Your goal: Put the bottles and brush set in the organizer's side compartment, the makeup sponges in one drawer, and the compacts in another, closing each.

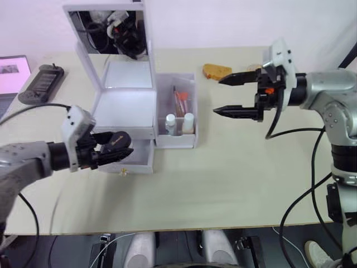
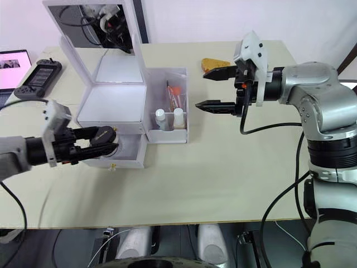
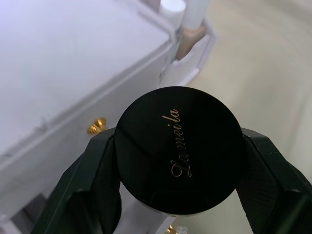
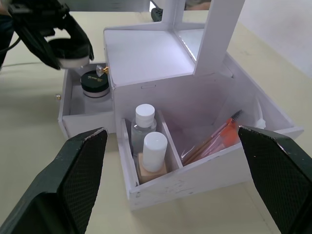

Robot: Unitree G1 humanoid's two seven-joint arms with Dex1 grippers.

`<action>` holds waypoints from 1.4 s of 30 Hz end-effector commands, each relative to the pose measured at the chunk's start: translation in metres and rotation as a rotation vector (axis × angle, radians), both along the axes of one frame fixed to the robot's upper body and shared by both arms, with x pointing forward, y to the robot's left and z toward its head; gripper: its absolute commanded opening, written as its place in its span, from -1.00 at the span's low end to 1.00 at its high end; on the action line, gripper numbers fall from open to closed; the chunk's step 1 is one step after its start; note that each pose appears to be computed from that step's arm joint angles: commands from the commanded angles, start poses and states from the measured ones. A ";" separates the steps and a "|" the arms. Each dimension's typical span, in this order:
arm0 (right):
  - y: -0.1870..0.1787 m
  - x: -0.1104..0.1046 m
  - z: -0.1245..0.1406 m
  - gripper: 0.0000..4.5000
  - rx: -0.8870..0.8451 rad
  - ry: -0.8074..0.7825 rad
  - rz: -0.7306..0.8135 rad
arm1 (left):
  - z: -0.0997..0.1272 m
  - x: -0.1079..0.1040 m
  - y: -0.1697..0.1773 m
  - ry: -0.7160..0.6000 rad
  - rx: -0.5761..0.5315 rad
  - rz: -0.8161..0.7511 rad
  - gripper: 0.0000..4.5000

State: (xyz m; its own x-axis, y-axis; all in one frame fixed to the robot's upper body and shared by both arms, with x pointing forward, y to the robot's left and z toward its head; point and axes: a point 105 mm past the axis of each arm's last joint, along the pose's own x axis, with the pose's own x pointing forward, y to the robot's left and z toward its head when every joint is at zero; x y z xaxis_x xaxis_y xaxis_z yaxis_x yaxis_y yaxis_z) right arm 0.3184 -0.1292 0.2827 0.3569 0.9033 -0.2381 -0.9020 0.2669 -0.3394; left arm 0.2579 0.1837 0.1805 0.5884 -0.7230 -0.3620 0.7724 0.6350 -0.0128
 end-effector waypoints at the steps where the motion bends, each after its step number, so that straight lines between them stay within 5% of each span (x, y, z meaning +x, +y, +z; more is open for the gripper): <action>1: -0.002 -0.006 0.016 1.00 0.005 -0.065 0.000 | -0.003 0.001 -0.004 -0.036 0.013 -0.001 0.19; 25: -0.007 -0.005 0.020 1.00 0.008 -0.075 -0.027 | -0.023 0.032 -0.011 -0.057 0.061 0.062 0.19; 42: -0.006 -0.005 0.021 1.00 0.013 -0.086 -0.035 | -0.024 0.028 -0.025 -0.062 0.046 -0.007 0.19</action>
